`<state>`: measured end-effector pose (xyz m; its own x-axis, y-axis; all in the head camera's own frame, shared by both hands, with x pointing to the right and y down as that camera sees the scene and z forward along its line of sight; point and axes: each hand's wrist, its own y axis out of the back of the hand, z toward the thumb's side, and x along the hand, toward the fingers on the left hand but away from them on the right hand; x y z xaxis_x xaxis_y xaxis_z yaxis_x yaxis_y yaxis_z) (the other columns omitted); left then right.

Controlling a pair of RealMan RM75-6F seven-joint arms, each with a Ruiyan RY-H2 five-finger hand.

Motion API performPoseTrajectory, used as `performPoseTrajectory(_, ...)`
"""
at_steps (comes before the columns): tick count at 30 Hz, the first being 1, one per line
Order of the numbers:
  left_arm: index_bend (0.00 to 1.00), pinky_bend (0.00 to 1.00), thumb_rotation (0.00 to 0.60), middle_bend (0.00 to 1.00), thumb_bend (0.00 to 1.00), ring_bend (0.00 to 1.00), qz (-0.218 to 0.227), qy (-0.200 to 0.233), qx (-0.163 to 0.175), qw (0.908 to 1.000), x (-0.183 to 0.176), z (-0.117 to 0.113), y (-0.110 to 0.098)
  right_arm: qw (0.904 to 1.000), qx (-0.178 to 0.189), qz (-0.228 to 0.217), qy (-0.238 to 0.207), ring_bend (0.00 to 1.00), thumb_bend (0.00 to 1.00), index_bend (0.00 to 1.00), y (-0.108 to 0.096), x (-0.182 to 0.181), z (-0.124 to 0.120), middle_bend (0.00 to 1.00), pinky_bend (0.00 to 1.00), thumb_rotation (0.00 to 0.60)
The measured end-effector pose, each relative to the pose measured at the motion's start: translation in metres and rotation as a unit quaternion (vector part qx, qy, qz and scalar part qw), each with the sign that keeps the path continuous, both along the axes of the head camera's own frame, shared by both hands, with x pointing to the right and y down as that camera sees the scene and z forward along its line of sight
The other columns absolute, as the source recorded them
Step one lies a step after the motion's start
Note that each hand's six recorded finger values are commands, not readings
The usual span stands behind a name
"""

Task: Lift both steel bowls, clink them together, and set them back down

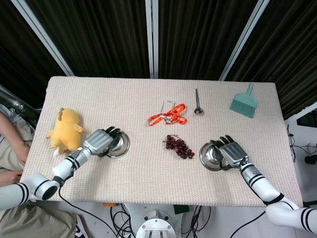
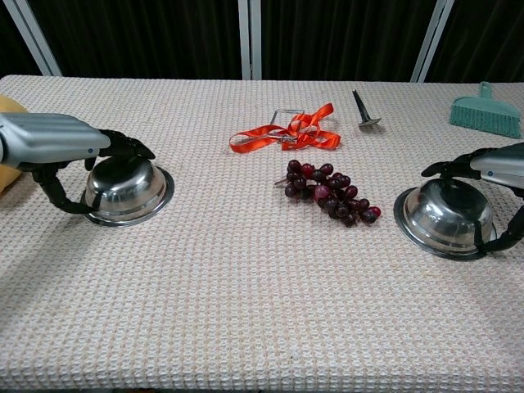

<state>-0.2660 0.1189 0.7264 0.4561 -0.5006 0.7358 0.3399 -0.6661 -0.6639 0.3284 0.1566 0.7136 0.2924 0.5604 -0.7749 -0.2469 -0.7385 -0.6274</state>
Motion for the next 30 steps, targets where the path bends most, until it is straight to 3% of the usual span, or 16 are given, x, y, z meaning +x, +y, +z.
performPoseTrajectory(6, 0.59, 0.67, 0.600, 0.44, 0.33, 0.30, -0.015, 0.032, 0.013, 0.9993, 0.008, -0.007, -0.003, 0.9999, 0.016, 0.001, 0.001, 0.24, 0.33, 0.44, -0.002, 0.000, 0.000, 0.38, 0.08, 0.600)
performPoseTrajectory(8, 0.62, 0.69, 0.600, 0.50, 0.34, 0.34, -0.025, 0.044, 0.014, 0.9986, 0.010, -0.009, -0.005, 0.9997, 0.024, 0.002, -0.001, 0.29, 0.33, 0.51, -0.003, 0.000, -0.001, 0.43, 0.11, 0.600)
performPoseTrajectory(13, 0.67, 0.73, 0.600, 0.55, 0.35, 0.38, -0.059, 0.086, 0.025, 0.9943, 0.013, -0.020, -0.012, 0.9988, 0.047, 0.011, -0.012, 0.32, 0.36, 0.56, -0.008, 0.001, -0.010, 0.46, 0.13, 0.600)
performPoseTrajectory(19, 0.69, 0.73, 0.600, 0.58, 0.35, 0.40, -0.130, 0.164, 0.032, 0.9773, 0.013, -0.043, -0.027, 0.9923, 0.092, 0.056, -0.061, 0.35, 0.37, 0.61, -0.021, 0.007, -0.039, 0.49, 0.15, 0.600)
performPoseTrajectory(22, 0.69, 0.73, 0.600, 0.58, 0.35, 0.40, -0.178, 0.213, 0.019, 0.9605, 0.013, -0.054, -0.032, 0.9823, 0.121, 0.091, -0.110, 0.36, 0.37, 0.61, -0.031, 0.009, -0.057, 0.50, 0.17, 0.600)
performPoseTrajectory(24, 0.69, 0.73, 0.600, 0.58, 0.35, 0.40, -0.214, 0.252, 0.005, 0.9436, 0.013, -0.061, -0.035, 0.9721, 0.140, 0.114, -0.150, 0.36, 0.37, 0.62, -0.038, 0.009, -0.069, 0.49, 0.18, 0.600)
performPoseTrajectory(27, 0.69, 0.73, 0.600, 0.58, 0.35, 0.40, -0.266, 0.313, -0.015, 0.9113, 0.013, -0.070, -0.040, 0.9454, 0.173, 0.155, -0.229, 0.35, 0.37, 0.63, -0.050, 0.007, -0.089, 0.49, 0.21, 0.600)
performPoseTrajectory(28, 0.69, 0.73, 0.600, 0.58, 0.35, 0.40, -0.282, 0.333, -0.020, 0.8997, 0.013, -0.073, -0.042, 0.9316, 0.182, 0.171, -0.264, 0.35, 0.37, 0.63, -0.053, 0.006, -0.095, 0.49, 0.21, 0.600)
performPoseTrajectory(30, 0.69, 0.73, 0.600, 0.58, 0.35, 0.41, -0.317, 0.378, -0.029, 0.8692, 0.014, -0.079, -0.048, 0.9084, 0.190, 0.196, -0.317, 0.35, 0.37, 0.63, -0.057, 0.001, -0.100, 0.50, 0.23, 0.600)
